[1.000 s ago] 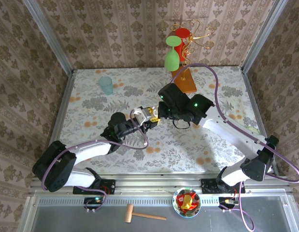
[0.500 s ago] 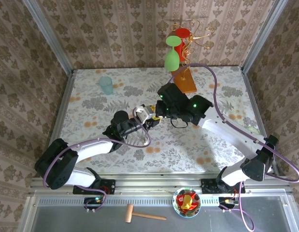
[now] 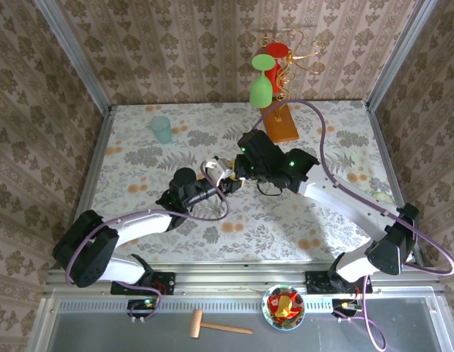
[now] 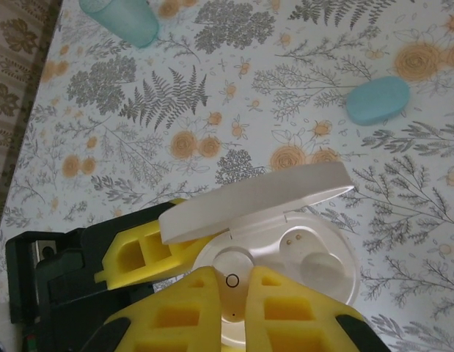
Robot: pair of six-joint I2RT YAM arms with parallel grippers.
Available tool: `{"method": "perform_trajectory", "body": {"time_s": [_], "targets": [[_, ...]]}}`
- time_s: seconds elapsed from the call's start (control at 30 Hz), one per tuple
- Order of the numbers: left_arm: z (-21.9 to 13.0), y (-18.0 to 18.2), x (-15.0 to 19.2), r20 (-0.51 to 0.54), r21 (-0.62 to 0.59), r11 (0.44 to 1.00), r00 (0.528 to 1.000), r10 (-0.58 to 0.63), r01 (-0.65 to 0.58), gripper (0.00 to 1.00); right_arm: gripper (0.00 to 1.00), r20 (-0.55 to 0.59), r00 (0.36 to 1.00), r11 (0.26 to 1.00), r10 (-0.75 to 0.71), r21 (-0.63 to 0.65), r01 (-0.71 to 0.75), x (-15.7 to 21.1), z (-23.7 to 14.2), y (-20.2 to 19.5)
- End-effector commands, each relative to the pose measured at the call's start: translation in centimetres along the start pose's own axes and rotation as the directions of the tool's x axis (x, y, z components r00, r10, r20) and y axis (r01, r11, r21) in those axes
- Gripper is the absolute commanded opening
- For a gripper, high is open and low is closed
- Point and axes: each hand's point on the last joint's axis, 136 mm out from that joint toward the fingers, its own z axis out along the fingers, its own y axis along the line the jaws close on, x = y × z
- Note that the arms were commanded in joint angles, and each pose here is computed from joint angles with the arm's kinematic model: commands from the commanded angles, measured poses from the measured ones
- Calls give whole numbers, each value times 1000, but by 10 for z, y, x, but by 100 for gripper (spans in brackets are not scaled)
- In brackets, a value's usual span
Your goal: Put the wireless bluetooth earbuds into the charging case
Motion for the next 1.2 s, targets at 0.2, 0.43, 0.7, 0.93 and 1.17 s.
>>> {"method": "perform_trajectory", "body": {"time_s": [0.2,0.43,0.7,0.93,1.17], "targets": [[7,1,-39,100,-4,1000,995,11,-10,22,19,10,999,999,-30,-41,31,5,-4,6],[2,8,-37,98,-27,1000,995,12,-10,22,44,107,993,995,-53,-78,62,-10,-34,5],[-21,25,-34,101,-72,997,995,23,-16,22,61,266,961,981,-70,-155,114,-16,-66,-6],[-60,37,-31,84,-138,989,994,66,-54,22,62,265,963,991,-51,-107,82,8,-42,-44],[-88,43,-38,65,-217,973,993,94,-77,22,59,73,997,984,17,-180,-3,49,18,-41]]}}
